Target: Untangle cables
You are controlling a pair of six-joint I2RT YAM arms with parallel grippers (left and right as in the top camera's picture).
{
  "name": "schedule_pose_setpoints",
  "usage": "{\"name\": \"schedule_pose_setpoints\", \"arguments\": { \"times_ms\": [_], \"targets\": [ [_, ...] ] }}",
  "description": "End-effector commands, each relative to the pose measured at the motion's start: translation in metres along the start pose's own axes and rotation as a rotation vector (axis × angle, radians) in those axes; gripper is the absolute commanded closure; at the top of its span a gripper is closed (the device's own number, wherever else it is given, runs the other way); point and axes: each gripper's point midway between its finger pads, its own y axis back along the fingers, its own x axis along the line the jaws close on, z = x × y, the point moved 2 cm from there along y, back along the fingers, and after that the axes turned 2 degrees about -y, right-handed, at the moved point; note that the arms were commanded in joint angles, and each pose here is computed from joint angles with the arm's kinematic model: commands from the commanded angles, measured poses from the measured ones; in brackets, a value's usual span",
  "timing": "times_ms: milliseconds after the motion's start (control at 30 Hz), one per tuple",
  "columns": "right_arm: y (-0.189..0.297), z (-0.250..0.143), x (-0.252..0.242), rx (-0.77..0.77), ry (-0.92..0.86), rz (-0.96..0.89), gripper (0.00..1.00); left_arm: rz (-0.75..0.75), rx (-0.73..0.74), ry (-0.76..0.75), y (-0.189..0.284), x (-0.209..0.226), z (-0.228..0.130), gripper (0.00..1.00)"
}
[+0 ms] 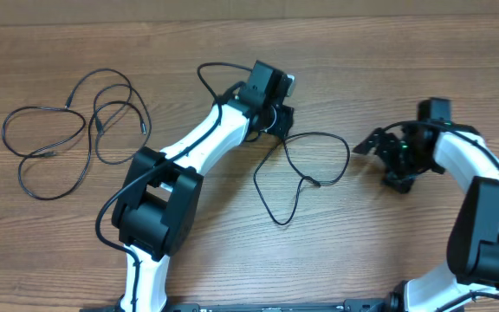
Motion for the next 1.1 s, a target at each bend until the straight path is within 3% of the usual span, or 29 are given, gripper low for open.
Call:
{"name": "schedule_pose_setpoints", "arguments": {
  "times_ms": [0,67,133,233,267,367,400,500,733,1067],
  "targets": [
    [0.009,0.023,-0.031,-0.067,-0.089,-0.046,0.0,-0.027,0.005,0.284,0.026,-0.017,0.017,0.7],
    [0.015,0.032,-0.042,-0.088,-0.13,-0.039,0.0,-0.098,0.069,0.304,0.027,-0.035,0.007,0.67],
    [0.021,0.039,-0.054,-0.104,-0.171,-0.035,0.0,-0.152,0.125,0.297,0.027,-0.052,-0.004,0.52],
    [0.025,0.045,-0.061,-0.121,-0.197,-0.029,0.0,-0.145,0.139,0.289,0.025,-0.058,-0.01,0.76],
    [0.026,0.046,-0.062,-0.125,-0.201,-0.028,0.0,-0.113,0.135,0.327,0.024,-0.056,-0.011,0.79],
    [0.027,0.048,-0.063,-0.135,-0.202,-0.024,0.0,0.016,0.105,0.493,0.02,-0.046,-0.014,0.62],
    [0.027,0.049,-0.063,-0.137,-0.201,-0.023,0.0,0.057,0.091,0.544,0.019,-0.043,-0.015,0.52],
    [0.027,0.049,-0.063,-0.137,-0.2,-0.022,0.0,0.155,0.03,0.649,0.017,-0.039,-0.017,0.5],
    [0.027,0.049,-0.063,-0.137,-0.2,-0.022,0.0,0.33,-0.136,0.809,0.012,-0.035,-0.021,0.24],
    [0.027,0.049,-0.062,-0.138,-0.2,-0.022,0.0,0.366,-0.15,0.914,-0.024,-0.032,-0.035,0.27]
  ]
}}
